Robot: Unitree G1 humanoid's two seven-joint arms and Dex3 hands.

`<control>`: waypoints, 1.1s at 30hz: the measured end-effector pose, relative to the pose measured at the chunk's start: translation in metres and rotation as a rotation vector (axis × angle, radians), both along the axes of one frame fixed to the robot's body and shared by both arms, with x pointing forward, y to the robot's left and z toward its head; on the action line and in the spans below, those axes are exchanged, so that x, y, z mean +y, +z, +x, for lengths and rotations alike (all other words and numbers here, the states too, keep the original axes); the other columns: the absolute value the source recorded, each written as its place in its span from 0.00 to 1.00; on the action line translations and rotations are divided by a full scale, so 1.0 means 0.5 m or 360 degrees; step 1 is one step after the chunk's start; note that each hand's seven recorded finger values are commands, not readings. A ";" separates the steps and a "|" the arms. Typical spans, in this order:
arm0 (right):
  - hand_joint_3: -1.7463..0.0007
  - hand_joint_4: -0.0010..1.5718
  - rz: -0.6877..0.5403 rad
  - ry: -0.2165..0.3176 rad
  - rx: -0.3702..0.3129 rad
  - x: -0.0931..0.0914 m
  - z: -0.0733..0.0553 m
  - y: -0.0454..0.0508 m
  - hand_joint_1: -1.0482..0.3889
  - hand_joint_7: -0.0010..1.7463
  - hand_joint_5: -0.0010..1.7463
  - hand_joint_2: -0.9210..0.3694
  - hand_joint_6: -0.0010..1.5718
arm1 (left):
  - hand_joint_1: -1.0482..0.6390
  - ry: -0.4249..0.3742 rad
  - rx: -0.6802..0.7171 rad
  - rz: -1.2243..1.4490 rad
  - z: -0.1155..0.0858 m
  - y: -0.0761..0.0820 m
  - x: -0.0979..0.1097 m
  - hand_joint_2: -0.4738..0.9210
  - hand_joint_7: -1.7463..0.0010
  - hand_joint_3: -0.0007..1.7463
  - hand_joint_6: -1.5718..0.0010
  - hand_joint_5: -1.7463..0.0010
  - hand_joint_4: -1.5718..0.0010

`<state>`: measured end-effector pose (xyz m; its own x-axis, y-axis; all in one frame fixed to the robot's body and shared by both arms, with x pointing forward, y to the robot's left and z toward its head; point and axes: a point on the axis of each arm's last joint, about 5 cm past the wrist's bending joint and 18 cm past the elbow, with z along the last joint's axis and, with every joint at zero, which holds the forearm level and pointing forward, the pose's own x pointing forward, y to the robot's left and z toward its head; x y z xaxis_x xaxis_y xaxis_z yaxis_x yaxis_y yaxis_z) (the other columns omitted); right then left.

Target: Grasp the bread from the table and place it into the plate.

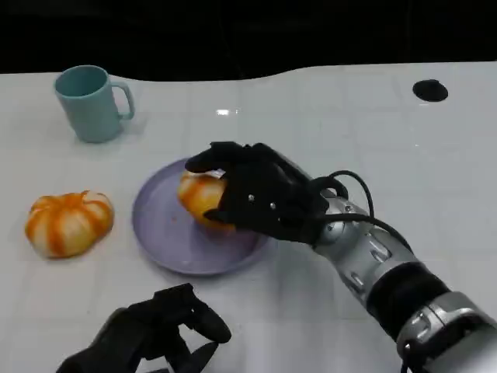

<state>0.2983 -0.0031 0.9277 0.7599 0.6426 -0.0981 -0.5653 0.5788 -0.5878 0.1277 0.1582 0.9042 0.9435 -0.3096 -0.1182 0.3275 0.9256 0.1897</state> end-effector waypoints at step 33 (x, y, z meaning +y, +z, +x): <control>0.83 0.10 0.0142 0.0048 -0.0264 -0.170 -0.088 0.019 0.32 0.04 0.33 0.00 0.21 | 0.50 0.0015 -0.0010 0.0005 0.005 0.001 0.004 0.90 0.27 0.40 0.60 0.00 0.59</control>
<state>0.2541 -0.0880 0.9373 0.7411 0.6660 0.0850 -0.4830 0.6168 -0.6215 0.1302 0.1603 0.9046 0.9471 -0.3002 -0.1133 0.3175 0.9281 0.1945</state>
